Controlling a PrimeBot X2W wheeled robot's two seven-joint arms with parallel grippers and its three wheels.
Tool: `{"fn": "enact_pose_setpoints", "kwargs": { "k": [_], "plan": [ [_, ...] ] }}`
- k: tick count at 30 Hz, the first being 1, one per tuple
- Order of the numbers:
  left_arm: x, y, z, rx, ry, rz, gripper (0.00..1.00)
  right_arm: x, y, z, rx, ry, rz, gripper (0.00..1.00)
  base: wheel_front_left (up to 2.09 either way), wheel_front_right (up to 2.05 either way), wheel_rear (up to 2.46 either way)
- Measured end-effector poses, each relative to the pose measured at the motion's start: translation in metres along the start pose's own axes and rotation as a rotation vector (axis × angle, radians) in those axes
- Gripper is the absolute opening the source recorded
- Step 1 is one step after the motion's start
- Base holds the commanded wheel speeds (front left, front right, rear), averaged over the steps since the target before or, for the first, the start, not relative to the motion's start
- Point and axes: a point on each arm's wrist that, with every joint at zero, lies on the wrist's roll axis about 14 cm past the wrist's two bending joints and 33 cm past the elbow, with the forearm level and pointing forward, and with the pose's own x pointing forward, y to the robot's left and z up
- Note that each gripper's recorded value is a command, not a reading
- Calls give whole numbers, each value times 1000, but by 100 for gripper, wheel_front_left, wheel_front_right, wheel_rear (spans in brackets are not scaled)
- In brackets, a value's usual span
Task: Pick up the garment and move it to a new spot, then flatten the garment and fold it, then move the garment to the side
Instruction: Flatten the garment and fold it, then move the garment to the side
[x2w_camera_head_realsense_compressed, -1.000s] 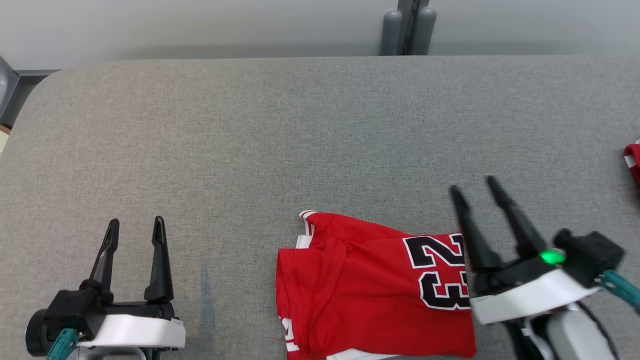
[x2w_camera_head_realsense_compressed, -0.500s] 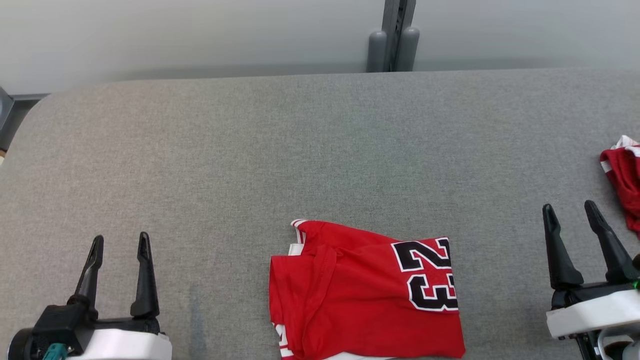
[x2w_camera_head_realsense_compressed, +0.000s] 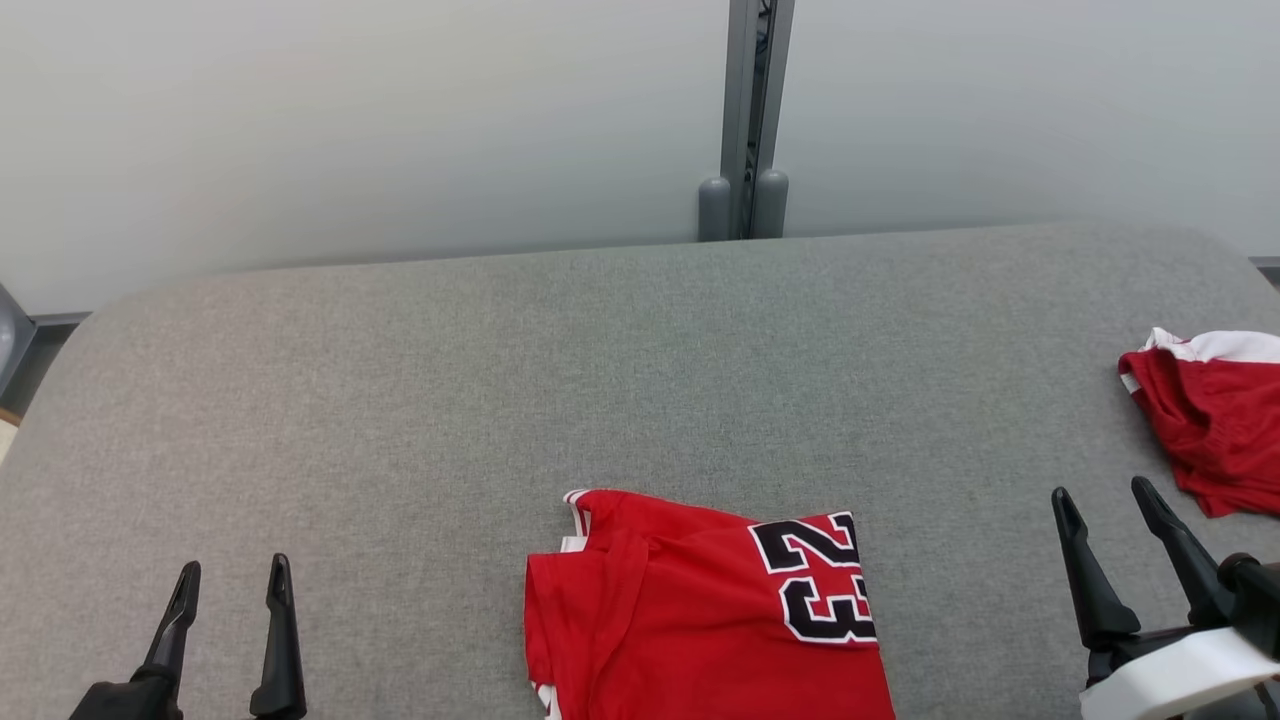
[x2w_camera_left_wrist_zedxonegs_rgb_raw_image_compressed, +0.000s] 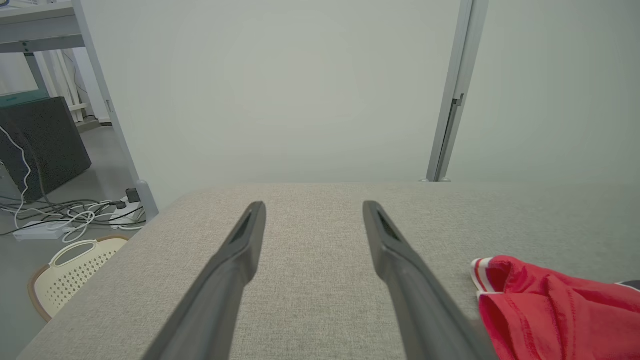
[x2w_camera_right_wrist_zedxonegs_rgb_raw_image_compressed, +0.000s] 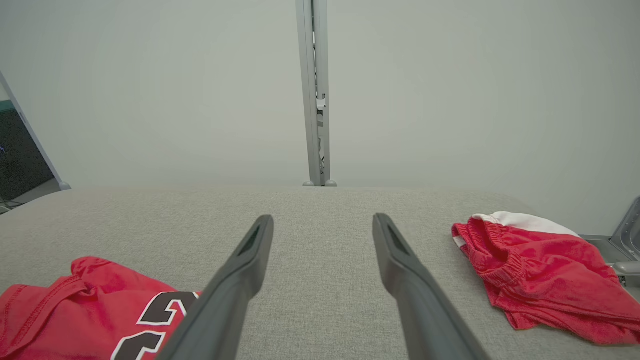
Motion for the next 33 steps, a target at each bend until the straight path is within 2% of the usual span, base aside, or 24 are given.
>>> {"fn": "enact_pose_setpoints", "kwargs": {
  "k": [12, 33],
  "plan": [
    [-16, 3, 4, -30, 10, -29, 100, -16, 4, 5, -11, -8, 14, 100, 0, 0, 0],
    [-18, 4, -4, -37, 62, -53, 100, -16, 6, 1, 1, 6, 11, 100, 0, 0, 0]
  ]
}}
